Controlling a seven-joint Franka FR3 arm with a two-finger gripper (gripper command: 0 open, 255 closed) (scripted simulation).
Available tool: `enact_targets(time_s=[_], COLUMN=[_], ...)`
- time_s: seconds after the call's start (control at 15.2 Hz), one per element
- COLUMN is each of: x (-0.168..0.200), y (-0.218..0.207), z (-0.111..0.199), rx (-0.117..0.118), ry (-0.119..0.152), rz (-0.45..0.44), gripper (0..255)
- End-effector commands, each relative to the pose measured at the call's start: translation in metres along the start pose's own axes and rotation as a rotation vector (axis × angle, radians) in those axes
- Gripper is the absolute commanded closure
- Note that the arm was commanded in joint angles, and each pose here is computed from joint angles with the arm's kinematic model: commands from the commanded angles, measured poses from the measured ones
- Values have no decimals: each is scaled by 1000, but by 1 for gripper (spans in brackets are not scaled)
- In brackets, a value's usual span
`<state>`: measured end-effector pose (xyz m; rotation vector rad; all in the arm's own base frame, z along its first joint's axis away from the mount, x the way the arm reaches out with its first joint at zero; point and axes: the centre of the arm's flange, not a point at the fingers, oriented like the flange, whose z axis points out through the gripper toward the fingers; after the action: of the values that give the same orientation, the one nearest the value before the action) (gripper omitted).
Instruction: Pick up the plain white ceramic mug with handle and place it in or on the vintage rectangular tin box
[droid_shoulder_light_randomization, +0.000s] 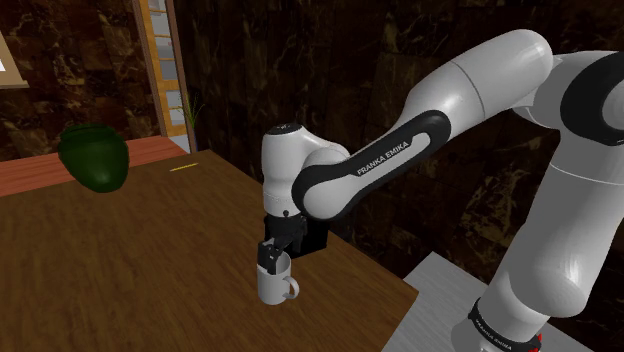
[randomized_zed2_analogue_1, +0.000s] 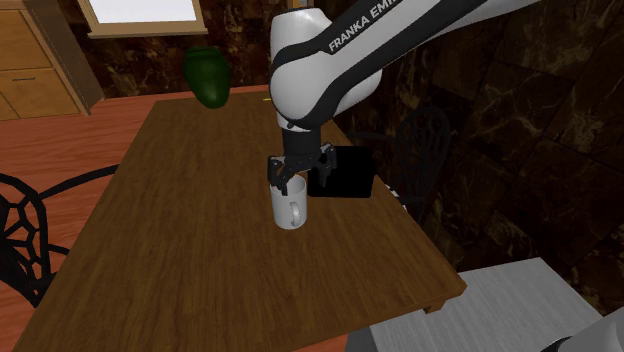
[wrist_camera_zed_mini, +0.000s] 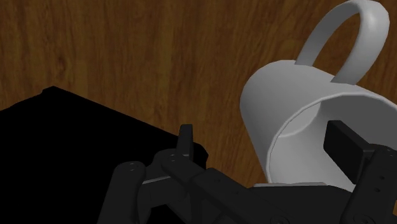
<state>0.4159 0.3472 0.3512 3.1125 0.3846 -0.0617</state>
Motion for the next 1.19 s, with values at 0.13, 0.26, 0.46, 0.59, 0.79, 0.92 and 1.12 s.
enact_targets(time_s=[0.13,0.26,0.46,0.59,0.79,0.92,1.12], x=[0,0,0,0,0,0,0], y=[0,0,0,0,0,0,0], z=[1,1,1,1,1,1,-10], rx=[0,0,0,0,0,0,0], ry=[0,0,0,0,0,0,0], rz=[0,0,0,0,0,0,0], gripper=[0,0,255,255,255,255,255])
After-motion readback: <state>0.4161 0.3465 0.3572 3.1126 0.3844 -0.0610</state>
